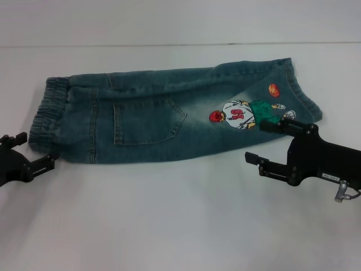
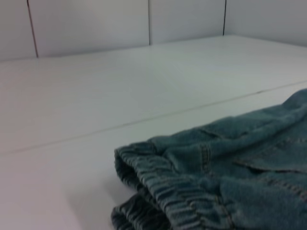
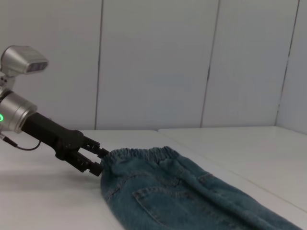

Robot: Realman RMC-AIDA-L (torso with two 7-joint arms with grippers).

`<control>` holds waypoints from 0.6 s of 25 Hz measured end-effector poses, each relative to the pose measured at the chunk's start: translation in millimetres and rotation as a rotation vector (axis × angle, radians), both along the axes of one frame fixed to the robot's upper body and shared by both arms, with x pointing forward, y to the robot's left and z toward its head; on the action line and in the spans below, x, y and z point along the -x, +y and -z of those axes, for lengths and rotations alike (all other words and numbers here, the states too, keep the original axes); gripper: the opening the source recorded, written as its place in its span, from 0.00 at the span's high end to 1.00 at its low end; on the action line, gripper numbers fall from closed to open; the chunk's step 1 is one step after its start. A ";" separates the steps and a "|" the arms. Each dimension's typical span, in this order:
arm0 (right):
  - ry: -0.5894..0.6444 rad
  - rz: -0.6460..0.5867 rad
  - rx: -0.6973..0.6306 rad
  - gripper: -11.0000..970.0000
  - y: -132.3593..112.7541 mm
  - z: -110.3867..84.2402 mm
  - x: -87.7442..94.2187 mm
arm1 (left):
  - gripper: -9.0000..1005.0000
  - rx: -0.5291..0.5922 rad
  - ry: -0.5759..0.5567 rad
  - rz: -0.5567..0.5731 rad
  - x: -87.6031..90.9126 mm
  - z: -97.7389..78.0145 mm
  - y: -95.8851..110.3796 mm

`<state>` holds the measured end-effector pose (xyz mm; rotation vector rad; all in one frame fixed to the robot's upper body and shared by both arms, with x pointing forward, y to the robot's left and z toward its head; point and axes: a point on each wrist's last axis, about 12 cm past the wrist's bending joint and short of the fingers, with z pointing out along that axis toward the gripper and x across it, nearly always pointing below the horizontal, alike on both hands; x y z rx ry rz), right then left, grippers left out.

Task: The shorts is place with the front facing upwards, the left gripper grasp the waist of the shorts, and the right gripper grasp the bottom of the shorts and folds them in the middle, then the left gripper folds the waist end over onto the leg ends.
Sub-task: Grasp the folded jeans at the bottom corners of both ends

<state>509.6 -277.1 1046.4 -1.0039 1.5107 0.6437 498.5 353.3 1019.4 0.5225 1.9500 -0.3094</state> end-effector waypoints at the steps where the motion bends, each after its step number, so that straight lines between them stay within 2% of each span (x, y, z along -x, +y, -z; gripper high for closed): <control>1: 0.002 -0.002 0.005 0.23 0.5 0.5 -0.3 | 0.12 0.000 0.000 0.000 0.0 0.0 0.0; 7: 0.003 0.004 0.016 0.23 0.4 1.2 -2.0 | 0.12 -0.005 0.015 0.006 -5.1 1.3 -1.4; 15: 0.003 0.005 0.018 0.23 -0.1 1.0 -2.2 | 0.43 0.012 0.012 -0.011 -6.8 -1.7 2.0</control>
